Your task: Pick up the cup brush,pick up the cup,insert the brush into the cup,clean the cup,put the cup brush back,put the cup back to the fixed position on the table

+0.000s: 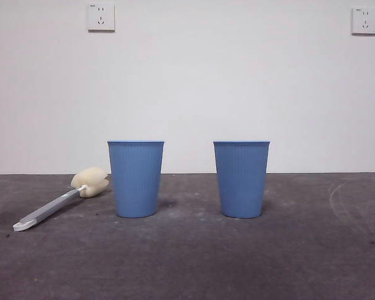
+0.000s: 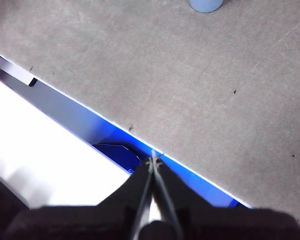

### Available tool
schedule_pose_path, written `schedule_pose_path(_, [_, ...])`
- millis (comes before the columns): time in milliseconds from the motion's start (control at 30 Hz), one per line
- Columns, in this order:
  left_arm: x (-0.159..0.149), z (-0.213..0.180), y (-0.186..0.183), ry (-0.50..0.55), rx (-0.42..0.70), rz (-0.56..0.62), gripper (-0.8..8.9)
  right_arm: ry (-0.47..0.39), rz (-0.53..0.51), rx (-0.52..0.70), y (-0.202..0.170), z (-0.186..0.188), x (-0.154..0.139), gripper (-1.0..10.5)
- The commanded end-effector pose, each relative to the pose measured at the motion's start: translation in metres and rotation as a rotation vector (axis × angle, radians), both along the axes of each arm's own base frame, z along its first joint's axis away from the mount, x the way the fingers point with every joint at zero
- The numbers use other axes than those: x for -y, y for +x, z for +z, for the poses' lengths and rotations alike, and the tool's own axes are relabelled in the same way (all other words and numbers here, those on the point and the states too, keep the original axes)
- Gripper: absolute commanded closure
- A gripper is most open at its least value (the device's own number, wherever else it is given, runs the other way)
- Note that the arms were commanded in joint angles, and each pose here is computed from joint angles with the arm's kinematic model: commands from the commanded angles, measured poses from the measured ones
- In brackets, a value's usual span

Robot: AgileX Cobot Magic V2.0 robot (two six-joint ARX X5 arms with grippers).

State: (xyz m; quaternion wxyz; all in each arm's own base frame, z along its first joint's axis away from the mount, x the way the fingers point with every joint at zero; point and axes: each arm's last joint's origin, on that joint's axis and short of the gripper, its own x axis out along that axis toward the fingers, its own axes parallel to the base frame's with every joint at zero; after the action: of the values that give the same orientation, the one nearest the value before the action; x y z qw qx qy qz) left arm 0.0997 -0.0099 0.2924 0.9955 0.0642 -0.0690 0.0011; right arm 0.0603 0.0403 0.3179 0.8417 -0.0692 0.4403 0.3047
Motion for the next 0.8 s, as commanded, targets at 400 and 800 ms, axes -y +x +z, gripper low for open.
schedule_pose_path(400, [-0.016,-0.108,-0.004,-0.089,-0.085,0.152,8.16,0.004,-0.003,0.003,0.000,0.001,0.000,9.5])
schedule_pose_path(800, [-0.014,-0.141,-0.004,-0.145,-0.294,0.075,8.16,0.004,-0.003,0.002,0.000,0.001,0.000,9.5])
